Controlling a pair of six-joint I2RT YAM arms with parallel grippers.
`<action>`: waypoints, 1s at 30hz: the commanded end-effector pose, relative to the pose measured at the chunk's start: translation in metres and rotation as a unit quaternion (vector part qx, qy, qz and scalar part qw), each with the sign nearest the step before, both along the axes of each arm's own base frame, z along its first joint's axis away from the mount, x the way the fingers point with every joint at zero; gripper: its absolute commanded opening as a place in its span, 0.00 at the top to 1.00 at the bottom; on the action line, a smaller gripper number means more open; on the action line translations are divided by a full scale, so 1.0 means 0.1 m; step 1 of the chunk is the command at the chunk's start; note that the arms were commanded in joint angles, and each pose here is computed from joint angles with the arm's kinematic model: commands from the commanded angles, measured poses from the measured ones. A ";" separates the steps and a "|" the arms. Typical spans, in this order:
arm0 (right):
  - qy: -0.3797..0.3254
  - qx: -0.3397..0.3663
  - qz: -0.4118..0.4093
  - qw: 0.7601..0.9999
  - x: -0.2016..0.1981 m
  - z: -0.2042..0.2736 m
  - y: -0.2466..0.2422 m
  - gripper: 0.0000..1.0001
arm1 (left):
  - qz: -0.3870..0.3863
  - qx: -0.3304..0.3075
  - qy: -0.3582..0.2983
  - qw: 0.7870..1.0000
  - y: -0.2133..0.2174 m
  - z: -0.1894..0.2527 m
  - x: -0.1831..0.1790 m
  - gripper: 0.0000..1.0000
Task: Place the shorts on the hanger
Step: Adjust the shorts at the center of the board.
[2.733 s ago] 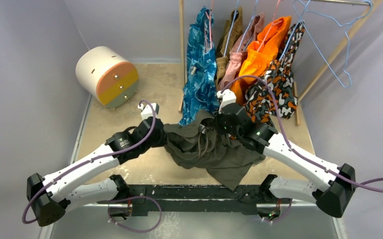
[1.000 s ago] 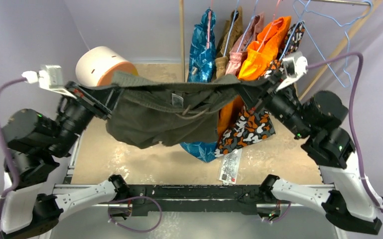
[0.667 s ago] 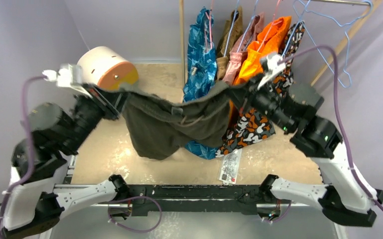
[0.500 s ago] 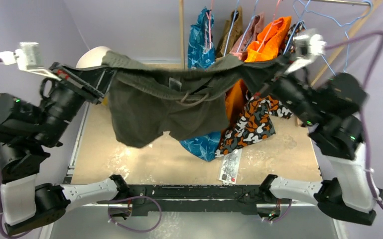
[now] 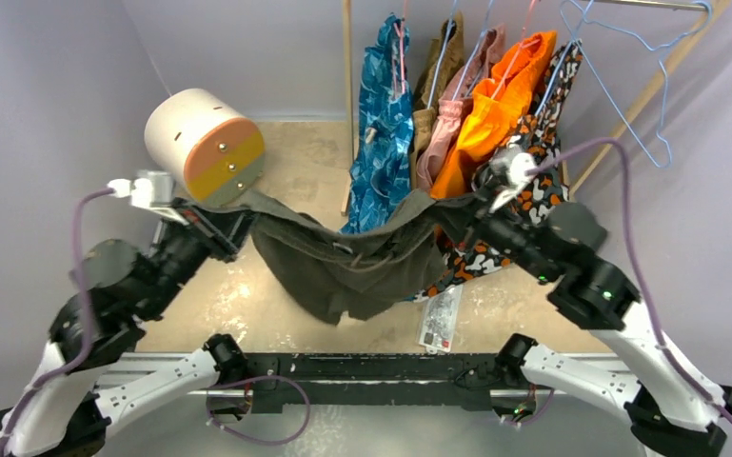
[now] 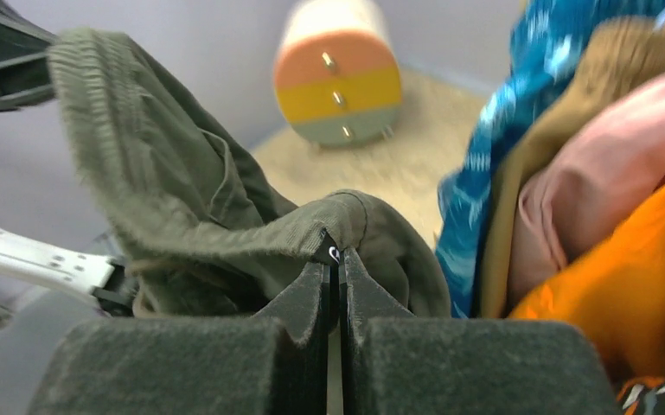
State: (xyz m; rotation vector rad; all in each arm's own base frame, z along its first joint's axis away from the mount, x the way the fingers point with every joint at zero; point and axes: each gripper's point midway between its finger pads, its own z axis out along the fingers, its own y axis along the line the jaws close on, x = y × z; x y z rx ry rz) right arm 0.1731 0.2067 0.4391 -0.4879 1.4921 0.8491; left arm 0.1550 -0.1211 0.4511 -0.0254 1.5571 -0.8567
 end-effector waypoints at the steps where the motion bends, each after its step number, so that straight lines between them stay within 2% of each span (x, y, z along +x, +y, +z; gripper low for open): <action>1: 0.036 0.012 -0.052 0.998 0.28 -0.29 0.06 1.00 | 0.021 0.002 0.056 0.998 -0.26 -0.44 0.28 1.00; 5: 0.077 -0.005 -0.036 0.996 0.35 -0.74 0.24 1.00 | 0.018 0.042 0.106 0.993 -0.48 -0.97 0.43 1.00; 7: 0.084 -0.009 -0.039 0.996 0.39 -0.84 0.28 1.00 | 0.018 0.048 0.115 0.992 -0.53 -1.09 0.46 1.00; 10: 0.080 -0.006 -0.051 0.995 0.39 -0.80 0.21 1.00 | 0.015 0.028 0.097 0.995 -0.53 -0.96 0.45 1.00; 13: 0.032 0.069 -0.068 0.995 0.32 -0.54 0.03 1.00 | 0.026 -0.027 0.055 0.998 -0.41 -0.74 0.42 1.00; 15: 0.052 0.076 -0.076 0.993 0.32 -0.64 0.01 1.00 | 0.057 -0.047 0.053 0.996 -0.31 -0.82 0.47 1.00; 18: 0.150 0.017 -0.154 0.976 0.58 -1.18 -0.01 1.00 | 0.121 -0.028 0.114 0.986 -0.21 -1.24 0.60 1.00; 21: 0.230 -0.036 -0.198 0.952 0.66 -1.76 -0.02 1.00 | 0.157 0.035 0.198 0.967 -0.24 -1.87 0.67 1.00; 25: 0.257 -0.031 -0.196 0.946 0.62 -2.03 0.01 1.00 | 0.155 0.085 0.252 0.951 -0.32 -2.33 0.65 1.00; 27: 0.238 -0.031 -0.196 0.951 0.63 -1.99 -0.02 1.00 | 0.142 0.086 0.248 0.955 -0.35 -2.30 0.64 1.00; 30: 0.191 -0.038 -0.151 0.969 0.54 -1.74 0.01 1.00 | 0.117 0.062 0.203 0.970 -0.33 -1.93 0.60 1.00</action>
